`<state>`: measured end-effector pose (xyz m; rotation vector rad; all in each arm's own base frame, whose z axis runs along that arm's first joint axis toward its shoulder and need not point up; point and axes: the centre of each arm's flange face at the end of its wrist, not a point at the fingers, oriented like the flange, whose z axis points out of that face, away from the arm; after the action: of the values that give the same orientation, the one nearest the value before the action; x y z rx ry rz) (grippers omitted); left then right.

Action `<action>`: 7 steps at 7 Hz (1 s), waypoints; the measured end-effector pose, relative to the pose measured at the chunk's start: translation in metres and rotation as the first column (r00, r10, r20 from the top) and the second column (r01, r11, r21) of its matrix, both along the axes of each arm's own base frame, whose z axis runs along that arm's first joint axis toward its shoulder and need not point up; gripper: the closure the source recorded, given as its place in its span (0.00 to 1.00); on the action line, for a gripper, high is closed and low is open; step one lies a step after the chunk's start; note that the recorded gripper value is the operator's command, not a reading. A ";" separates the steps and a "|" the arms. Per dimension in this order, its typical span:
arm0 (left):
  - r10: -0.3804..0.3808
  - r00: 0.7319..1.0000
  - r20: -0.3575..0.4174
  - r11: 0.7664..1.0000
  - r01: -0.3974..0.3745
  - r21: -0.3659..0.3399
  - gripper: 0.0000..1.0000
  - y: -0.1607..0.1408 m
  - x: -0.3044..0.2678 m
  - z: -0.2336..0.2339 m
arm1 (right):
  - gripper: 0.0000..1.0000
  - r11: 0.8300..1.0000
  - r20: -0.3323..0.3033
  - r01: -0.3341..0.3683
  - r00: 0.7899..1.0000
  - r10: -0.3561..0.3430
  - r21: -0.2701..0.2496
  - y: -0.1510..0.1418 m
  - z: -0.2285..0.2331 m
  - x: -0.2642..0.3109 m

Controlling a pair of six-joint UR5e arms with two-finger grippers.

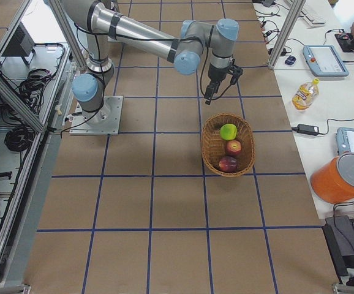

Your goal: Put all apples into basket

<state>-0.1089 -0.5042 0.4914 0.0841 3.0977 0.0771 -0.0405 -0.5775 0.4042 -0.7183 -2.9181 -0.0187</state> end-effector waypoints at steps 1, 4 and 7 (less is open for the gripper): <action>0.000 1.000 0.000 1.000 0.000 0.002 0.00 0.000 0.000 -0.001 | 0.00 1.000 0.057 0.002 0.998 -0.001 -0.009 0.021 0.027 0.014; 0.001 1.000 0.000 1.000 -0.001 0.004 0.00 0.001 0.000 -0.002 | 0.00 0.999 0.212 -0.042 0.976 0.044 -0.015 0.076 0.065 0.077; 0.001 1.000 0.001 1.000 -0.001 0.005 0.00 0.001 0.000 -0.003 | 0.00 0.990 0.220 -0.143 0.966 0.138 0.008 0.101 0.057 0.158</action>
<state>-0.1088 -0.5033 0.4887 0.0827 3.0972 0.0853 0.1174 -0.4763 0.4611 -0.5340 -3.1662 -0.1261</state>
